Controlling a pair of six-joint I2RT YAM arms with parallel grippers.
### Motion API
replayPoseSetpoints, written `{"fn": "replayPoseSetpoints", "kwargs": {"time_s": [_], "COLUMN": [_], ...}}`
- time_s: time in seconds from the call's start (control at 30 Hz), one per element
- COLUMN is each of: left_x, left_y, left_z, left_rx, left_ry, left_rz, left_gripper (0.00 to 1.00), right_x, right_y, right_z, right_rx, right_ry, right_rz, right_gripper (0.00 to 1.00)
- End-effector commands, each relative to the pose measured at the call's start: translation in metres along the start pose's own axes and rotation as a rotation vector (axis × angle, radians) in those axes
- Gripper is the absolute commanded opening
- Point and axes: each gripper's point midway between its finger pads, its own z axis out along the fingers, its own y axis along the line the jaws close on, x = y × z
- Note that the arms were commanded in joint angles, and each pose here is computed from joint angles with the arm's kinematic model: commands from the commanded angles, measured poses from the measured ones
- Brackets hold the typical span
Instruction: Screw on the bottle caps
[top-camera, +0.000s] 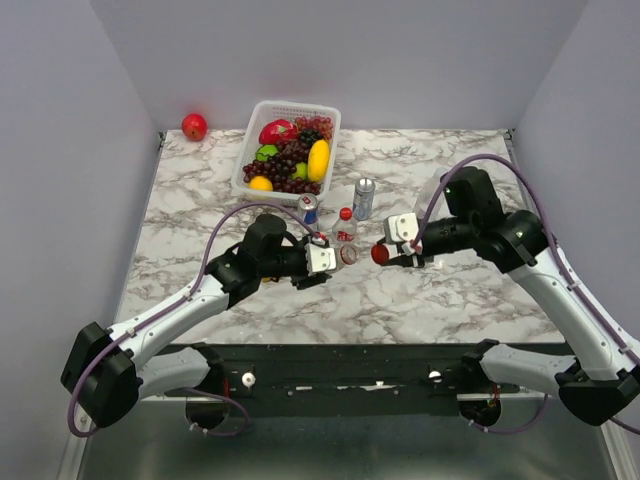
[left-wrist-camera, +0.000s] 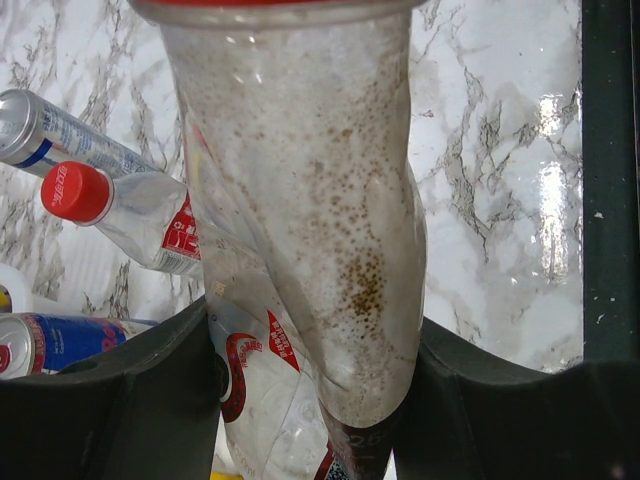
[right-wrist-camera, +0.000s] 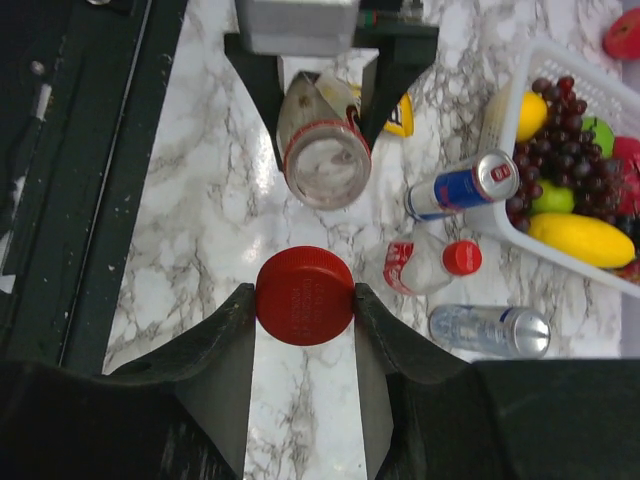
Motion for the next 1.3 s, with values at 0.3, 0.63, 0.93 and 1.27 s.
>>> {"fn": "replayPoseSetpoints", "kwargs": {"time_s": [0.3, 0.63, 0.93, 1.27], "left_x": [-0.011, -0.019, -0.019, -0.02], "left_y": [-0.003, 0.003, 0.008, 0.013], "left_z": [0.004, 0.003, 0.002, 0.001], "left_rx": [0.033, 0.016, -0.026, -0.065], "left_ry": [-0.058, -0.071, -0.076, -0.088], "left_rz": [0.047, 0.07, 0.058, 0.023], "left_gripper": [0.0, 0.0, 0.0, 0.0], "right_x": [-0.03, -0.027, -0.016, -0.014], "right_y": [-0.023, -0.018, -0.002, 0.002], "right_z": [0.037, 0.052, 0.051, 0.049], "right_rx": [0.074, 0.008, -0.078, -0.087], "right_ry": [-0.023, 0.015, 0.059, 0.069], "right_rz": [-0.096, -0.134, -0.115, -0.107], "right_gripper": [0.35, 0.35, 0.35, 0.35]}}
